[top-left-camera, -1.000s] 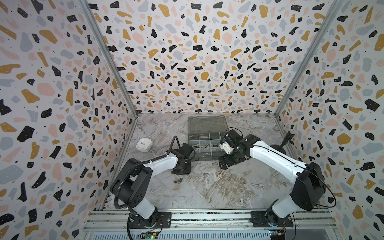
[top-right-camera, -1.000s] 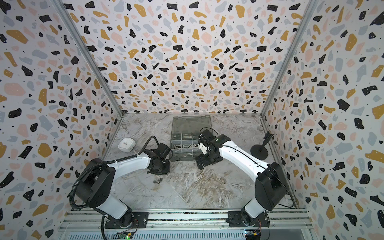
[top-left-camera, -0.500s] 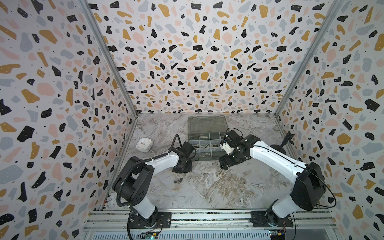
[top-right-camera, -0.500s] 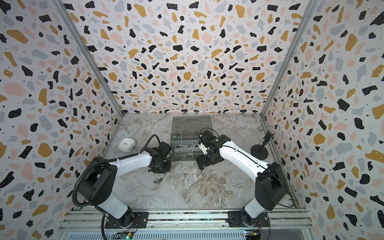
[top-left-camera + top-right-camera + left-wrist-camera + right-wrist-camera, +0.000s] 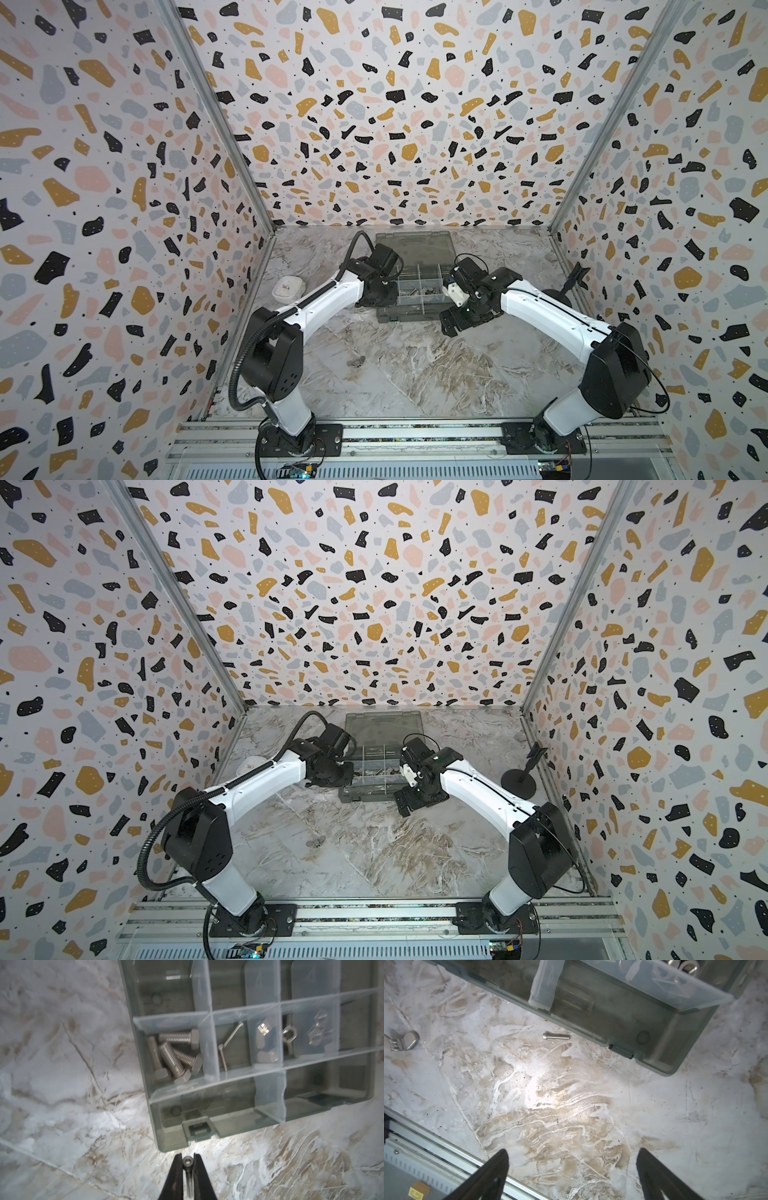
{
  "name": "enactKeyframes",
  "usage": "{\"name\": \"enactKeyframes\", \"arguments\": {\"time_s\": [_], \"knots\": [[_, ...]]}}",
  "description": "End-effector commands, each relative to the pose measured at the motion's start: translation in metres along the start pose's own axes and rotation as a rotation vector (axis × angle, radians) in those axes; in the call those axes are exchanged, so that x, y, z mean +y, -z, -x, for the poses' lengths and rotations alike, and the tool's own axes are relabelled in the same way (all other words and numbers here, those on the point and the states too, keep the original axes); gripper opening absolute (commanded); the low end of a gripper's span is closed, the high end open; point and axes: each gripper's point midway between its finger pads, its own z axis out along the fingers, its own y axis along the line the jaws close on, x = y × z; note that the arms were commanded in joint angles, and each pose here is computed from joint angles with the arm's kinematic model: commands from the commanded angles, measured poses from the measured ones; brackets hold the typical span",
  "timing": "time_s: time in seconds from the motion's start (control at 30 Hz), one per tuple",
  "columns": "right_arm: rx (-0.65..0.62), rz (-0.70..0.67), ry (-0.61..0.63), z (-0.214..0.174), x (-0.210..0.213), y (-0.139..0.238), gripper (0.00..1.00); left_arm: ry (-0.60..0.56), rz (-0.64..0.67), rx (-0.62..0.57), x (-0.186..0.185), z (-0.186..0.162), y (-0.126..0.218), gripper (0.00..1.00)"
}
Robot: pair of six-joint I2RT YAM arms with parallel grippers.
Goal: Sort the screws and nuts into containers
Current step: 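Grasp the small screw with the left gripper and lift it over the box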
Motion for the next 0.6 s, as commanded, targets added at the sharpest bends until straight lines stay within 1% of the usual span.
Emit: {"name": "enactKeyframes", "arguments": {"time_s": [0.0,0.13,0.23,0.33,0.57], "knots": [[-0.042,0.002,0.0,0.01,-0.003,0.012,0.97,-0.05,0.016,0.014,-0.009,0.018,-0.005,0.1],[-0.049,-0.004,-0.013,0.009,-0.008,0.015,0.97,-0.059,-0.004,-0.028,-0.028,0.056,-0.011,0.1],[-0.055,-0.01,-0.029,0.006,-0.013,0.018,0.97,-0.055,-0.045,-0.035,-0.043,0.072,-0.019,0.1],[-0.056,-0.018,-0.04,0.004,-0.017,0.021,0.97,-0.061,-0.055,-0.032,-0.05,0.078,-0.028,0.1],[-0.056,-0.032,-0.068,0.0,-0.027,0.024,0.97,-0.06,-0.067,-0.014,-0.055,0.079,-0.043,0.11]]}}
